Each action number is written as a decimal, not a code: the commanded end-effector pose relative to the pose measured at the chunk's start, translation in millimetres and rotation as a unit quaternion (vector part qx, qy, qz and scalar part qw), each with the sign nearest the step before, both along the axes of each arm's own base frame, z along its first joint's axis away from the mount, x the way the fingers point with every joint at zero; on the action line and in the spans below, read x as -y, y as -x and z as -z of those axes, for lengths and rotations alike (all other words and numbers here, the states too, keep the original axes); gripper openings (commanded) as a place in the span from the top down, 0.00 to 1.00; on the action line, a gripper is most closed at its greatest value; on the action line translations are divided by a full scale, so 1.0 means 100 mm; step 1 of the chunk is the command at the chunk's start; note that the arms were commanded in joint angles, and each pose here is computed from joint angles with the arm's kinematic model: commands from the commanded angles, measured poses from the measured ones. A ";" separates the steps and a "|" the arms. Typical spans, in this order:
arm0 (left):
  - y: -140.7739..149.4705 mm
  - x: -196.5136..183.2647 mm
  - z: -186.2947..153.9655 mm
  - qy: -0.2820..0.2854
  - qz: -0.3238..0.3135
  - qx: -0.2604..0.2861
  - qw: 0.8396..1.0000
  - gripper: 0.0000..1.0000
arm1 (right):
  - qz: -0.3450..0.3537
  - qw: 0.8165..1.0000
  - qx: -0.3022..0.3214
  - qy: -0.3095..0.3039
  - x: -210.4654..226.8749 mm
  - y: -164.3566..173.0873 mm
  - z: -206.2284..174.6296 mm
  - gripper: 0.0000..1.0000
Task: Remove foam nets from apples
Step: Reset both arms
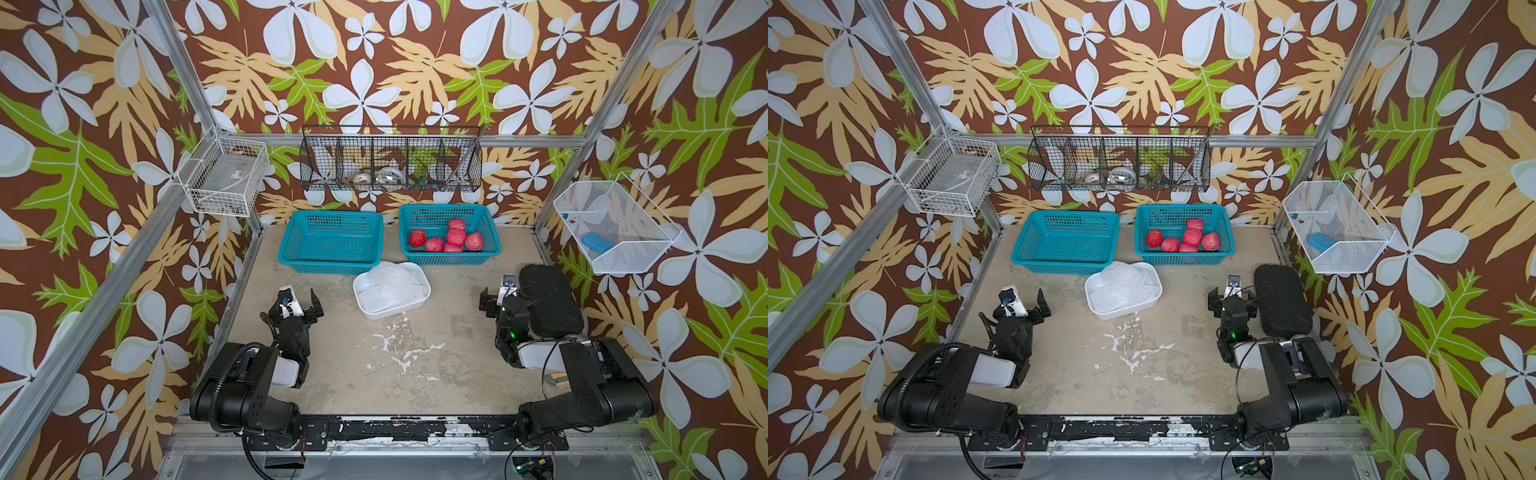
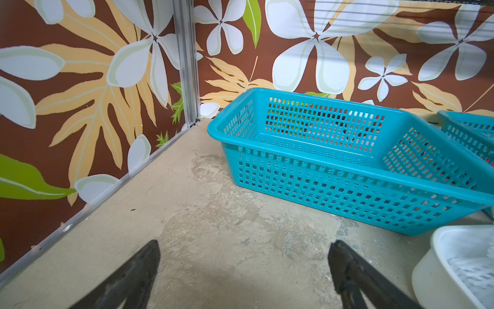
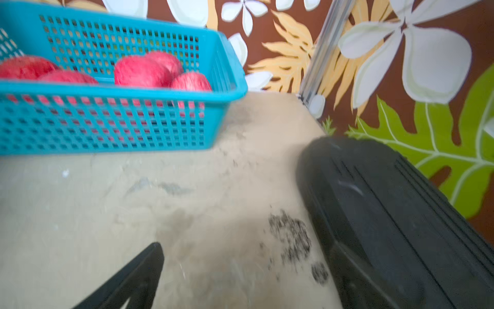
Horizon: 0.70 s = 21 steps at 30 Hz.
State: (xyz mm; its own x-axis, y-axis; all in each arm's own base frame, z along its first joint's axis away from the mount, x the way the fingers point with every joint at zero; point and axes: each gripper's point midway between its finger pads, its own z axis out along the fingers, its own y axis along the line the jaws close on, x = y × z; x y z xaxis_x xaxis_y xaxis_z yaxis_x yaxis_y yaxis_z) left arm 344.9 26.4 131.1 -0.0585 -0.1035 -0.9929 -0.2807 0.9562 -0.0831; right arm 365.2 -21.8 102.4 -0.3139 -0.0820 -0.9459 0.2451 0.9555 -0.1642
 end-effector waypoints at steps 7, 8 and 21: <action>-0.01 -0.01 -0.07 0.002 -0.002 0.015 1.000 0.00 | -0.079 0.992 0.093 -0.013 -0.18 0.11 -0.23 0.00; -0.01 -0.01 -0.07 0.001 -0.002 0.015 1.000 0.00 | -0.080 0.992 0.092 -0.016 -0.18 0.10 -0.24 0.00; -0.02 -0.01 -0.05 0.003 -0.001 0.011 1.000 0.00 | -0.082 0.993 0.072 -0.045 -0.09 0.00 -0.19 0.00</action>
